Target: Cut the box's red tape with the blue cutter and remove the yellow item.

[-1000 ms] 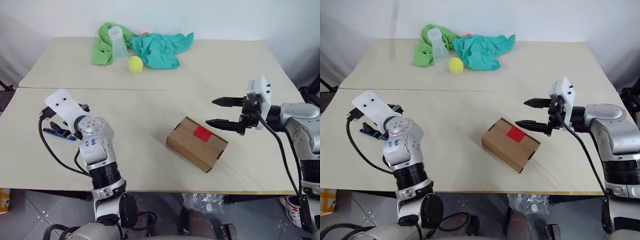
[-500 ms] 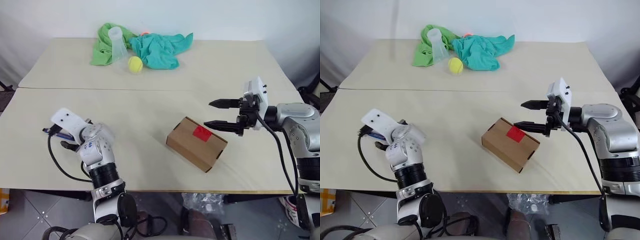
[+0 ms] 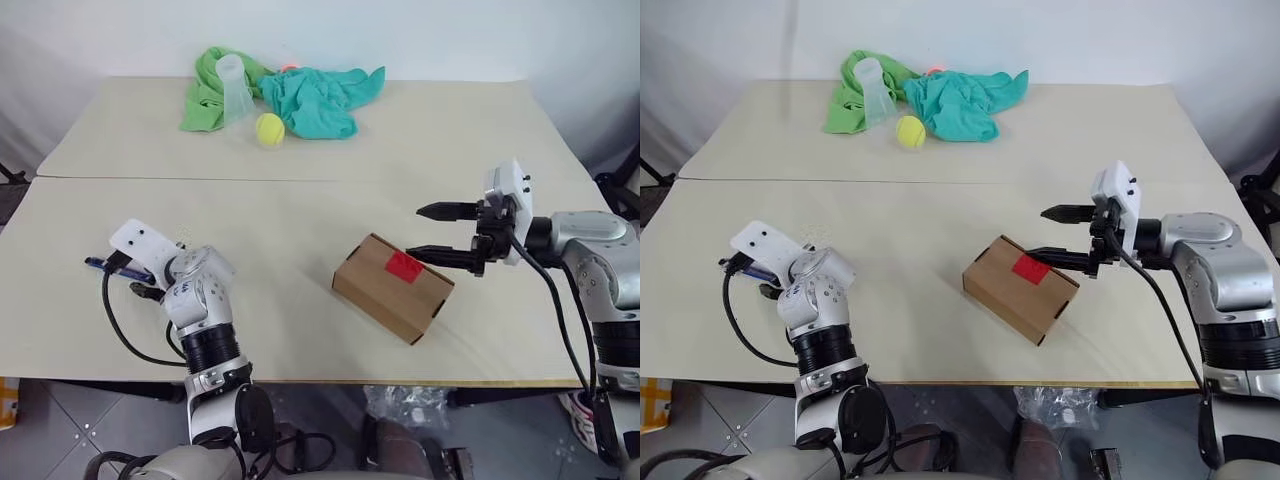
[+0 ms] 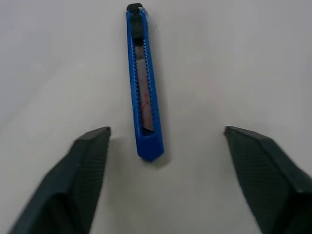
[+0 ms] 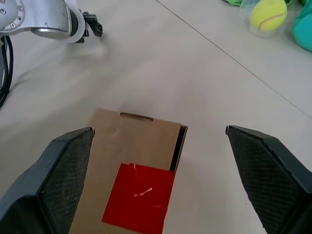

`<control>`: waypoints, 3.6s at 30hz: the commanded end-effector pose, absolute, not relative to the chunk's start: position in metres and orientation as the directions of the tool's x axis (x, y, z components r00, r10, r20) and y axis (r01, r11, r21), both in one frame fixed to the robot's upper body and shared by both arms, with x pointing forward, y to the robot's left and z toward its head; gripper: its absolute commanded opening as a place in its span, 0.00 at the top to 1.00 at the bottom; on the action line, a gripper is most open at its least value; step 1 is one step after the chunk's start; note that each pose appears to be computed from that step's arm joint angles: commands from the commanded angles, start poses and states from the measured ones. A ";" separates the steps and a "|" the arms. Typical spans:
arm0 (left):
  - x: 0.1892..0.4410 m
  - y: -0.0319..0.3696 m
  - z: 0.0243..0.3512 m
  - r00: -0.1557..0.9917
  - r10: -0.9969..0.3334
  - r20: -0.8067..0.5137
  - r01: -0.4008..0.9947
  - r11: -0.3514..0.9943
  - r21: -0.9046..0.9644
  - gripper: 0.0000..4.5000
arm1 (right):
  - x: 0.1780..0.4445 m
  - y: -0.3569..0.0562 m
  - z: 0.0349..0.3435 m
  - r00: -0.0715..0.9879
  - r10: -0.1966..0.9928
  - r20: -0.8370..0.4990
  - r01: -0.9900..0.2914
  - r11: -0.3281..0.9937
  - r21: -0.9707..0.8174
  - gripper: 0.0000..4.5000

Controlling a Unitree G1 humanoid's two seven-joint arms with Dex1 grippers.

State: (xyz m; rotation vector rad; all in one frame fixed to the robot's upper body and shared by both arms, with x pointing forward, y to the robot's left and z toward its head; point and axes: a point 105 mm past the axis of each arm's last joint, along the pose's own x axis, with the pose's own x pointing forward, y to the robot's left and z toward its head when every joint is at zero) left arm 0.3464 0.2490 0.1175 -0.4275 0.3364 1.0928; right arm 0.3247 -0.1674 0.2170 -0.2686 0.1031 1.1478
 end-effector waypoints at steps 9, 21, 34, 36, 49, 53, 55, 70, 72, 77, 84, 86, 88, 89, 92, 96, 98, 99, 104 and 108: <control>0.334 0.260 0.100 0.368 0.767 -0.525 -0.924 0.366 -0.113 0.34 | 0.321 -0.175 0.233 0.447 0.874 -0.193 -0.888 0.406 -0.215 0.00; 0.331 0.279 0.110 0.345 0.803 -0.486 -0.939 0.301 -0.169 0.34 | 0.322 -0.177 0.232 0.455 0.868 -0.200 -0.884 0.413 -0.219 0.00; 0.319 0.293 0.111 0.287 0.841 -0.459 -0.958 0.238 -0.162 0.34 | 0.321 -0.179 0.234 0.467 0.861 -0.201 -0.877 0.422 -0.229 0.00; 0.319 0.295 0.110 0.283 0.843 -0.457 -0.959 0.239 -0.153 0.38 | 0.321 -0.179 0.235 0.469 0.860 -0.201 -0.876 0.424 -0.230 0.00; 0.313 0.307 0.111 0.260 0.854 -0.450 -0.965 0.219 -0.141 0.70 | 0.322 -0.180 0.235 0.482 0.853 -0.202 -0.869 0.435 -0.235 0.00; 0.313 0.308 0.110 0.263 0.852 -0.453 -0.965 0.224 -0.139 0.91 | 0.322 -0.181 0.235 0.486 0.850 -0.203 -0.867 0.439 -0.235 0.00; 0.313 0.309 0.110 0.266 0.850 -0.455 -0.964 0.229 -0.137 0.91 | 0.323 -0.181 0.235 0.489 0.848 -0.202 -0.865 0.443 -0.235 0.00; 0.322 0.310 0.115 0.372 0.789 -0.489 -0.920 0.383 -0.082 0.91 | 0.320 -0.181 0.230 0.509 0.841 -0.185 -0.854 0.466 -0.231 0.00; 0.325 0.305 0.114 0.401 0.765 -0.504 -0.909 0.401 -0.115 0.91 | 0.320 -0.181 0.230 0.510 0.841 -0.182 -0.853 0.468 -0.230 0.00; 0.328 0.298 0.113 0.415 0.752 -0.512 -0.897 0.432 -0.093 0.65 | 0.320 -0.181 0.229 0.513 0.839 -0.180 -0.851 0.471 -0.230 0.00; 0.328 0.299 0.120 0.428 0.768 -0.477 -0.883 0.468 -0.039 0.23 | 0.320 -0.182 0.230 0.520 0.836 -0.178 -0.847 0.477 -0.234 0.00; 0.328 0.298 0.121 0.455 0.759 -0.465 -0.873 0.483 -0.067 0.17 | 0.320 -0.183 0.230 0.522 0.834 -0.180 -0.846 0.479 -0.235 0.00; 0.330 0.298 0.123 0.492 0.747 -0.447 -0.853 0.517 -0.075 0.17 | 0.320 -0.183 0.230 0.522 0.833 -0.181 -0.846 0.479 -0.236 0.00; 0.331 0.296 0.125 0.514 0.739 -0.435 -0.844 0.528 -0.098 0.17 | 0.319 -0.183 0.230 0.522 0.834 -0.181 -0.846 0.478 -0.236 0.00; 0.332 0.294 0.124 0.560 0.723 -0.404 -0.818 0.559 -0.131 0.17 | 0.319 -0.183 0.230 0.521 0.834 -0.181 -0.846 0.478 -0.236 0.00; 0.326 0.294 0.110 0.560 0.711 -0.425 -0.815 0.565 -0.129 0.17 | 0.320 -0.184 0.230 0.521 0.833 -0.188 -0.847 0.476 -0.237 0.00; 0.322 0.295 0.102 0.546 0.709 -0.447 -0.821 0.559 -0.117 0.17 | 0.320 -0.184 0.230 0.522 0.832 -0.189 -0.846 0.476 -0.239 0.00; 0.319 0.296 0.100 0.533 0.715 -0.452 -0.828 0.550 -0.107 0.17 | 0.320 -0.184 0.230 0.522 0.831 -0.189 -0.846 0.477 -0.239 0.00; 0.308 0.303 0.092 0.474 0.731 -0.491 -0.862 0.499 -0.089 0.31 | 0.320 -0.185 0.231 0.524 0.829 -0.194 -0.845 0.478 -0.240 0.00; 0.312 0.300 0.088 0.491 0.692 -0.529 -0.857 0.495 -0.148 0.56 | 0.321 -0.186 0.232 0.527 0.827 -0.194 -0.843 0.480 -0.242 0.00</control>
